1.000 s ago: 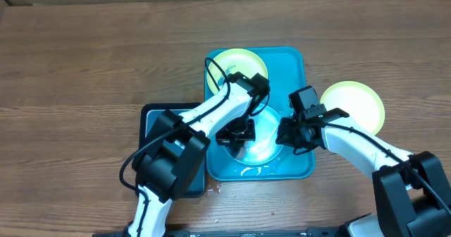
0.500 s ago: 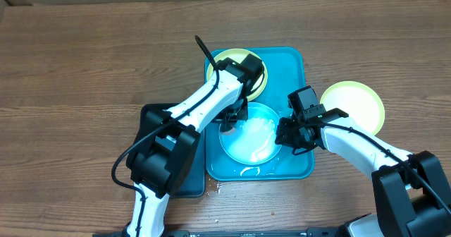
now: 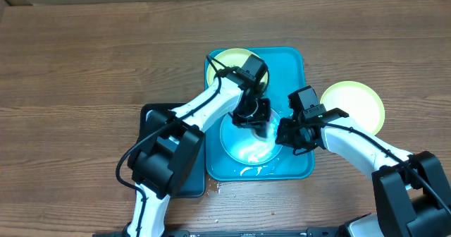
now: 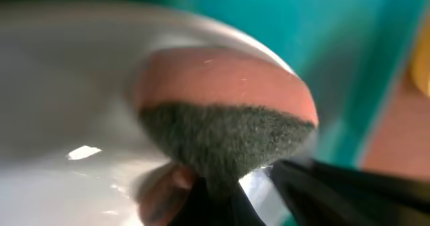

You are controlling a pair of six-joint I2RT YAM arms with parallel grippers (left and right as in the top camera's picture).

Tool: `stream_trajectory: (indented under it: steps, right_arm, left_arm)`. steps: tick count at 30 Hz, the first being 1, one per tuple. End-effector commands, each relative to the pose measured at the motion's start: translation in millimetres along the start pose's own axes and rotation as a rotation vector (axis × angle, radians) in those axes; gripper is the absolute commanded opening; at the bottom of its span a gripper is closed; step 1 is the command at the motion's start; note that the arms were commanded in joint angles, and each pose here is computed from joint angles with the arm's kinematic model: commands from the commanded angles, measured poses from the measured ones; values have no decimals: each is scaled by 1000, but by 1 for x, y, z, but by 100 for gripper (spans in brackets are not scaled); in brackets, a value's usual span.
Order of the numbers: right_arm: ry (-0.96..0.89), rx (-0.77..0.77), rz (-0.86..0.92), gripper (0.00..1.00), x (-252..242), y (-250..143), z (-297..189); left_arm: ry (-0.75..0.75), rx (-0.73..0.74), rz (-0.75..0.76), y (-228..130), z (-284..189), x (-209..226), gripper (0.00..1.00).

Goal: Clean dirty plates on tray and stack at the side
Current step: 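Scrub the light-blue plate with the sponge while the right gripper holds it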

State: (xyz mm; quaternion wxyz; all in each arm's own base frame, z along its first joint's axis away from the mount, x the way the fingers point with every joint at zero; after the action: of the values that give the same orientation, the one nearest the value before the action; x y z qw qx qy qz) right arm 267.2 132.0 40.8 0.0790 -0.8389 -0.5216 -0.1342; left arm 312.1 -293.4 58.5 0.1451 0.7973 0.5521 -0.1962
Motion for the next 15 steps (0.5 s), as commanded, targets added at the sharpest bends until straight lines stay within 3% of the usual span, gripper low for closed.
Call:
stream_trajectory:
  steps: [1,5,15]
  right_arm:
    - [-104,-3,10,4,-22,-3,13]
    - [-106,-1,10,4,-22,-3,13]
    - [-106,-2,10,4,-22,-3,13]
  left_arm:
    - [-124,85,24,-16,7,-17,4]
    - [9,130,-30,-27,4,6,4]
    - [607,171,-238,-49,-42,112,4]
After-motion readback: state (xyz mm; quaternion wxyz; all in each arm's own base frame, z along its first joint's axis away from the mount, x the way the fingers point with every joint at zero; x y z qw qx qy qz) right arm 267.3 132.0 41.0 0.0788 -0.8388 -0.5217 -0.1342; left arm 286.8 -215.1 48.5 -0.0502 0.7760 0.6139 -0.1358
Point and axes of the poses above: each gripper's point midway between its finger pads, its own z axis out along the fingers, its own x axis along the line the jaws close on, y = z × x, the point moved 4 cm from there along -z, back along the fingers, and after that the axes turned 15 degrees about z, right-handed, at the moved point
